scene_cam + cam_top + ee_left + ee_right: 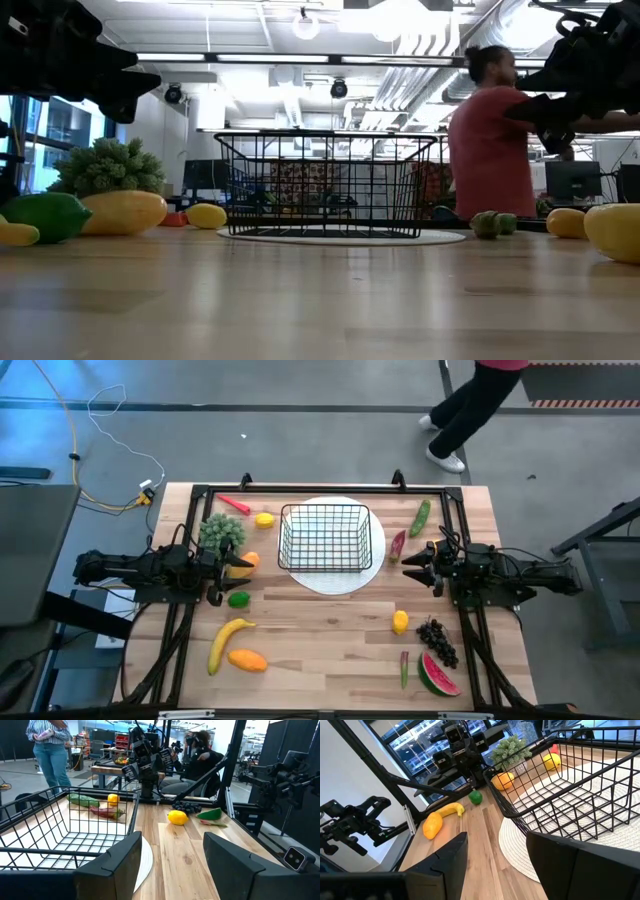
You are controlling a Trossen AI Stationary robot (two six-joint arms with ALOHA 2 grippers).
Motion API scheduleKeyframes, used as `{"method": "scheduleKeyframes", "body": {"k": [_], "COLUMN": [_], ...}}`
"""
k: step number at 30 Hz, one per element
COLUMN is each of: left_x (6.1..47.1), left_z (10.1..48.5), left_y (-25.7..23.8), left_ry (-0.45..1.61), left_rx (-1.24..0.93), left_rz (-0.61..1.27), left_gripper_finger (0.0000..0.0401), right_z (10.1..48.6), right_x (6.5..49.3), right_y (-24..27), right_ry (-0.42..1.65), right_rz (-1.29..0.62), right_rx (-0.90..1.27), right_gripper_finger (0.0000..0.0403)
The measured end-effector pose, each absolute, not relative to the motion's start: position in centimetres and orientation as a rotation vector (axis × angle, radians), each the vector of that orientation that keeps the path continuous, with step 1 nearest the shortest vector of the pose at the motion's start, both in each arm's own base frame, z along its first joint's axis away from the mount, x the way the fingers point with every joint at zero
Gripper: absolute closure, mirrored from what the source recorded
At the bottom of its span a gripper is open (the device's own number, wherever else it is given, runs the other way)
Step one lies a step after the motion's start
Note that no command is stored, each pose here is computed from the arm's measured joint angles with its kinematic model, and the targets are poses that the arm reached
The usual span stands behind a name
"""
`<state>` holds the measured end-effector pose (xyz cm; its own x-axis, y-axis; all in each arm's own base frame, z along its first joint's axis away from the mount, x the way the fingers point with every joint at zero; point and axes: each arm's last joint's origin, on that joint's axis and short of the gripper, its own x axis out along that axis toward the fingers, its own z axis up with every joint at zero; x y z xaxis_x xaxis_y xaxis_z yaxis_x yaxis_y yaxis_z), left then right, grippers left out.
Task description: Build produce basket
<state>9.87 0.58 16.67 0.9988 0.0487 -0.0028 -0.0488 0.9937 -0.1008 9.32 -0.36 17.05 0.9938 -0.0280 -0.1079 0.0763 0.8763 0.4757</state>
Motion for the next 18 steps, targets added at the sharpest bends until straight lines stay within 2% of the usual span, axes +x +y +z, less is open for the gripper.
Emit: {"method": "scheduleKeyframes", "body": {"k": [18], "left_x": [9.87], "left_z": [16.67], "left_y": [0.58], "left_ry": [0.000], "left_rx": [-0.101], "left_rz": [0.049], "left_gripper_finger": [0.0199], "right_z": [17.05], "right_x": [9.32], "right_y": [-0.36], "right_ry": [0.099], "right_rz": [-0.054], "right_rx": [0.495], "right_gripper_finger": [0.0217]}}
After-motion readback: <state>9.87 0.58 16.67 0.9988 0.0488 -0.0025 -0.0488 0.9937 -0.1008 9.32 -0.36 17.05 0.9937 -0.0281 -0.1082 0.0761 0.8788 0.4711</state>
